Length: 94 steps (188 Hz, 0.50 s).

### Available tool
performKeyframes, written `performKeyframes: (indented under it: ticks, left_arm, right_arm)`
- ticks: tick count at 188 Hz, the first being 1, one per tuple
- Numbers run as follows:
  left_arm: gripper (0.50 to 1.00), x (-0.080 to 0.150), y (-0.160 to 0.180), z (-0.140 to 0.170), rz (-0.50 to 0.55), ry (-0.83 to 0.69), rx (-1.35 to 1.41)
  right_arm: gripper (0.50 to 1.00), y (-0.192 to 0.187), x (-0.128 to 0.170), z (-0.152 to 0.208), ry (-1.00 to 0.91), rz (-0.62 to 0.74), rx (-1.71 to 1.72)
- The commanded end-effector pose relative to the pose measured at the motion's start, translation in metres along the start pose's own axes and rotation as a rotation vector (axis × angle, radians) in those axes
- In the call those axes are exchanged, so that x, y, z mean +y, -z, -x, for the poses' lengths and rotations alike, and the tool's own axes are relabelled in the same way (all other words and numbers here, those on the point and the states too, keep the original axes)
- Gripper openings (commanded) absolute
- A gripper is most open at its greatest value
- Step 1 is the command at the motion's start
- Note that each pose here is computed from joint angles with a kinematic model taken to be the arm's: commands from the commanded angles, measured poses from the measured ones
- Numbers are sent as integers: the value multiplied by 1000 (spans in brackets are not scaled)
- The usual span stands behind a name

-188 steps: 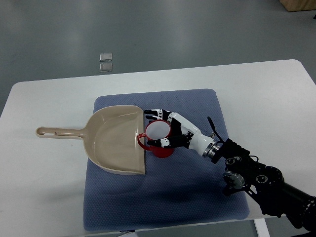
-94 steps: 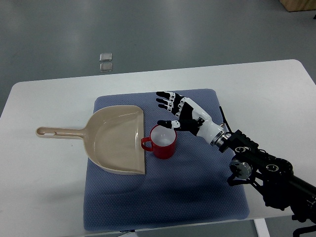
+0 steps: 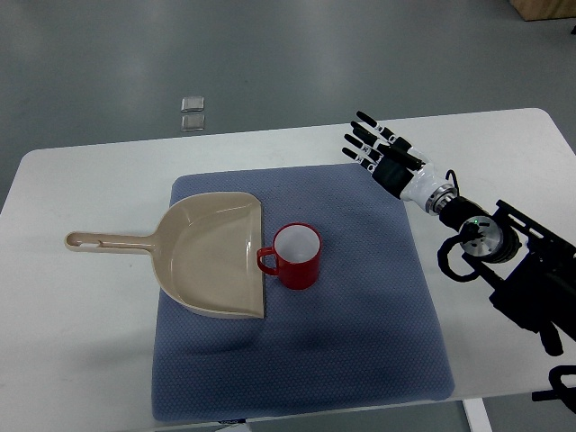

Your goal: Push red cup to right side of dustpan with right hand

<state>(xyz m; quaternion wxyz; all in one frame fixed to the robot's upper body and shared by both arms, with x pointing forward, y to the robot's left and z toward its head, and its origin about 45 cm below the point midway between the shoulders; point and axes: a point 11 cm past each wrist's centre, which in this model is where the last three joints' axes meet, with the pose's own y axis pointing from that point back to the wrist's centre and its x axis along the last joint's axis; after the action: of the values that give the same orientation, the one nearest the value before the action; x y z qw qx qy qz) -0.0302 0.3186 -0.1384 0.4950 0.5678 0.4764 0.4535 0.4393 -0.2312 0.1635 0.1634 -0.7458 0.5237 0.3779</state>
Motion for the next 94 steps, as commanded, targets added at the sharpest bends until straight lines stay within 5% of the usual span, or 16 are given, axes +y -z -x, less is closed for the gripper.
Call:
performKeyframes:
  ticks: [1, 94]
  left_arm:
    - [1000, 0, 0, 0, 0, 0, 0]
    - [1000, 0, 0, 0, 0, 2, -2]
  right_arm:
    - [936, 14, 5, -16, -36, 4, -28]
    - [938, 14, 8, -27, -32, -126, -60]
